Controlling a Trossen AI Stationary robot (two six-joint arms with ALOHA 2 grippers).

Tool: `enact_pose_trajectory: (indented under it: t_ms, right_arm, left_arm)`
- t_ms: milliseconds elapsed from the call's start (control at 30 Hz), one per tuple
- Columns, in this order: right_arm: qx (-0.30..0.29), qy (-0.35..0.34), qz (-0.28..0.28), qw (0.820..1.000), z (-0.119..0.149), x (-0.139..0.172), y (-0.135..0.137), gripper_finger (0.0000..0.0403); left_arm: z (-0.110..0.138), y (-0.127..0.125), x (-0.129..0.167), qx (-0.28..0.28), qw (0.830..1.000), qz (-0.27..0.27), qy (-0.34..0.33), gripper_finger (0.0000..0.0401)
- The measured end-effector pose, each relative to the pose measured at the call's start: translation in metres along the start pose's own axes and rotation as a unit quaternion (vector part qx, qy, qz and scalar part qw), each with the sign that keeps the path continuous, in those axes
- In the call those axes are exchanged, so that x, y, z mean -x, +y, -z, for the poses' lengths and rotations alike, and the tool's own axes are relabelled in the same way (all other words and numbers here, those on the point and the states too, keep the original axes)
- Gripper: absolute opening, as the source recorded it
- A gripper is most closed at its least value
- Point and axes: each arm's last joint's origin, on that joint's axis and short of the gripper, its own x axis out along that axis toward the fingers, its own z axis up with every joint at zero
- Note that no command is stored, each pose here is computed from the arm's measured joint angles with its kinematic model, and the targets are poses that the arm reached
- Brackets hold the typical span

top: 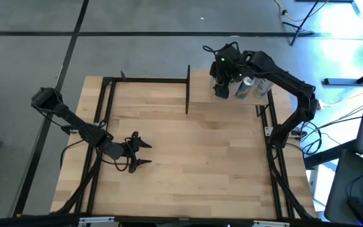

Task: Place canned beverage on shelf
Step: Return to Home Position

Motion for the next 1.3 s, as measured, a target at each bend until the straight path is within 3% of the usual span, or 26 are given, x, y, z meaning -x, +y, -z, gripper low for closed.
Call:
enact_pose_trajectory:
  t_ms: [233, 400, 533, 633, 800, 933, 1033, 1167, 1233, 1300]
  right_arm:
    - [-0.014, -0.033, 0.023, 0.999, -0.008, 0.022, -0.005, 0.0355]
    - [-0.129, -0.076, -0.001, 0.989, -0.014, 0.037, -0.007, 0.0355]
    - [-0.128, -0.077, -0.049, 0.988, -0.019, 0.039, 0.019, 0.0353]
    - [-0.094, -0.081, -0.081, 0.989, -0.027, 0.035, 0.058, 0.0336]
    - [0.013, -0.078, -0.083, 0.993, -0.026, 0.015, 0.132, 0.0272]
    - [0.093, -0.102, -0.146, 0.98, 0.002, 0.0, 0.19, 0.0183]
    - [0.122, -0.138, -0.17, 0.968, 0.031, -0.012, 0.215, 0.0107]
    - [0.119, -0.207, -0.197, 0.951, 0.064, -0.026, 0.215, 0.0021]
    - [0.105, -0.243, -0.205, 0.942, 0.078, -0.032, 0.207, 0.0007]
    - [0.088, -0.276, -0.215, 0.933, 0.092, -0.037, 0.196, 0.0019]
  left_arm:
    - [0.0, 0.0, 0.0, 0.0, 1.0, 0.0, 0.0, 0.0315]
    - [-0.002, -0.001, 0.0, 0.037, 0.999, 0.003, -0.011, 0.0315]
    - [-0.012, -0.001, 0.001, 0.044, 0.996, -0.031, -0.073, 0.0315]
    - [-0.015, 0.0, 0.001, 0.041, 0.994, -0.052, -0.092, 0.0315]
    - [-0.017, 0.001, -0.001, 0.023, 0.995, -0.041, -0.09, 0.0307]
    - [-0.018, 0.004, -0.002, 0.017, 0.995, -0.037, -0.086, 0.0278]
    - [-0.02, 0.008, -0.004, 0.002, 0.996, -0.038, -0.085, 0.0246]
    - [-0.025, 0.018, -0.009, -0.016, 0.995, -0.047, -0.084, 0.0195]
    - [-0.028, 0.025, -0.011, -0.026, 0.995, -0.046, -0.081, 0.0167]
    - [-0.031, 0.033, -0.013, -0.043, 0.995, -0.045, -0.078, 0.0139]
